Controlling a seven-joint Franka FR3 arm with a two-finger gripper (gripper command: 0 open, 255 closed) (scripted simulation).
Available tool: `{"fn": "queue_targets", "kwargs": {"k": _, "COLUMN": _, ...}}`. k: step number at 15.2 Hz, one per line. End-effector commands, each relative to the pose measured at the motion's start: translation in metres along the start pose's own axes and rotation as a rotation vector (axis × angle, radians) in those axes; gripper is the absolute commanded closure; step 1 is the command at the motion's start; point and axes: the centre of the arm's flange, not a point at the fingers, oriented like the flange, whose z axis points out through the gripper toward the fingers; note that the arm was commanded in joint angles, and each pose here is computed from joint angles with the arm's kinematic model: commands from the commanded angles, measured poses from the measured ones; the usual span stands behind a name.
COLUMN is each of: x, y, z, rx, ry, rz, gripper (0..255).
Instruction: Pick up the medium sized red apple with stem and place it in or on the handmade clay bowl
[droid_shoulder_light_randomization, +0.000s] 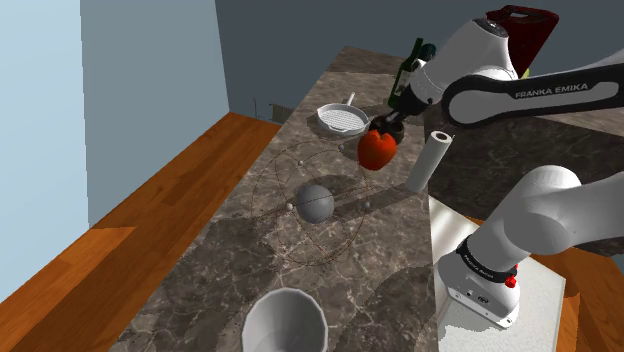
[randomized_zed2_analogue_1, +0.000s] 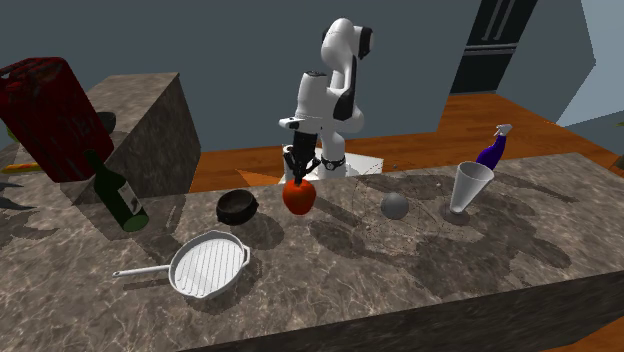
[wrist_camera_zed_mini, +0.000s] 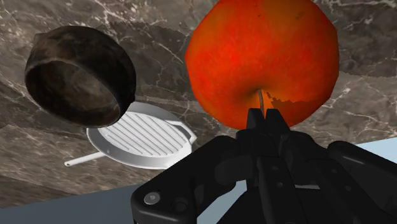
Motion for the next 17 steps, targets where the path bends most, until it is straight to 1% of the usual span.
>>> {"fn": "queue_targets", "kwargs": {"k": 1, "x": 0.004, "y": 0.000, "z": -0.008, "rx": 0.000, "ry": 0.000, "rz": 0.000, "gripper": 255}}
{"fn": "queue_targets", "kwargs": {"k": 17, "x": 0.039, "y": 0.002, "z": -0.085, "rx": 0.000, "ry": 0.000, "rz": 0.000, "gripper": 255}}
